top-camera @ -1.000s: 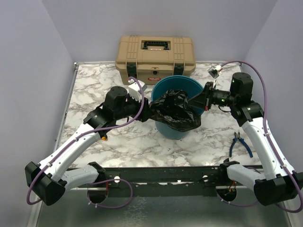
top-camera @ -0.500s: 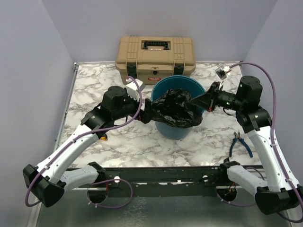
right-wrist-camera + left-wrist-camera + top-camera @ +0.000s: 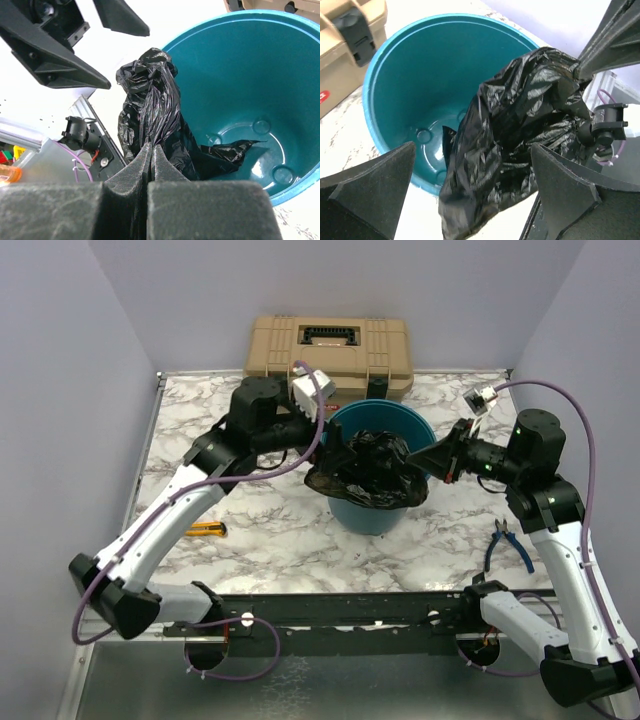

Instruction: Put the trash bags into the trash bin

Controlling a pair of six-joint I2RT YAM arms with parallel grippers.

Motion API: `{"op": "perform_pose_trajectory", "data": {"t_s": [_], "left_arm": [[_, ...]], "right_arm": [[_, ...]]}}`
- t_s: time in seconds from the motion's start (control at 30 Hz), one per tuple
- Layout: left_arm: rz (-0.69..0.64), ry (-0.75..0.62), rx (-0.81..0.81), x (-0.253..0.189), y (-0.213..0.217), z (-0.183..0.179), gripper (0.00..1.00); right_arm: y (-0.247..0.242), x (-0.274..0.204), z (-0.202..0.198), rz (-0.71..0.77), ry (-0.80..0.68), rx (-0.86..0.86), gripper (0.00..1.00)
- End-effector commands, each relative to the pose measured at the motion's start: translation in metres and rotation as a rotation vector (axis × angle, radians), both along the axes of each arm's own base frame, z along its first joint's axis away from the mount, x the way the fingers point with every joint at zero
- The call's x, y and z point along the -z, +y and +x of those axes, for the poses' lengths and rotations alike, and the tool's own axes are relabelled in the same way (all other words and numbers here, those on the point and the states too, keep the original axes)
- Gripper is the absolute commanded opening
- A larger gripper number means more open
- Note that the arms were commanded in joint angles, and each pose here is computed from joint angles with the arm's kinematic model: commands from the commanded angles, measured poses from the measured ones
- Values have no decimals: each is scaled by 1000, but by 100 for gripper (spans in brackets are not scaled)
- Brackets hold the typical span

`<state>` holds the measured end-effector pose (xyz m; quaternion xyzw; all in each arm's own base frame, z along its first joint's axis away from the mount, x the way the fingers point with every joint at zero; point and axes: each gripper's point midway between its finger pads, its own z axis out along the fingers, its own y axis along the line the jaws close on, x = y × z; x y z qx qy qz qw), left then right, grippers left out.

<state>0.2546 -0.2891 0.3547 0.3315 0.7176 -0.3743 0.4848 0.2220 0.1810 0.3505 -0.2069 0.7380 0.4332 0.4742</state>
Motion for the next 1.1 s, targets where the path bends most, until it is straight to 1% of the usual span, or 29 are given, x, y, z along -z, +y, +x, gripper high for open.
{"op": "perform_pose_trajectory", "data": {"t_s": [0.0,0.07,0.13,0.17,0.23,0.3,0.37,0.4,0.5,0.6,0.67,0.77,0.8,0.83,0.87,1.0,1.03,1.07], "left_arm": [[79,34,190,17,-21,-2,98],[88,41,241,20,-27,-3,94],[98,51,269,24,-30,-2,89],[109,51,265,25,-30,0,85],[128,43,249,27,-28,5,71],[145,33,222,28,-26,11,50],[156,19,195,27,-23,17,32],[162,13,178,27,-22,20,25],[174,-2,112,24,-17,31,17],[170,-14,60,22,-11,40,14],[165,-24,23,20,-6,45,9],[163,-37,-45,17,4,56,9],[159,-38,-58,15,6,59,11],[154,-40,-66,14,8,61,19],[147,-43,-73,12,9,63,22],[144,-34,-82,13,11,68,23],[135,-30,-67,12,8,66,23],[125,-26,-43,11,5,64,23]], "right_arm": [[-4,-3,-2,-12,1,27,1],[-6,-4,-2,-16,-1,38,1],[-7,-6,-1,-19,-3,49,1],[-8,-6,-1,-20,-4,52,1],[-9,-6,0,-24,-7,64,1],[-13,-4,5,-35,0,100,1],[-20,0,15,-49,19,172,1],[-25,3,20,-62,31,214,1],[-42,14,39,-105,74,356,1],[-57,23,53,-136,94,462,1],[-69,28,63,-159,95,547,1],[-82,30,74,-174,87,632,1],[-86,29,77,-173,81,659,1],[-89,27,80,-167,72,684,1],[-92,25,83,-167,64,710,1],[-103,21,91,-159,43,783,1],[-96,18,91,-152,30,741,1],[-84,14,88,-138,13,664,1]]}}
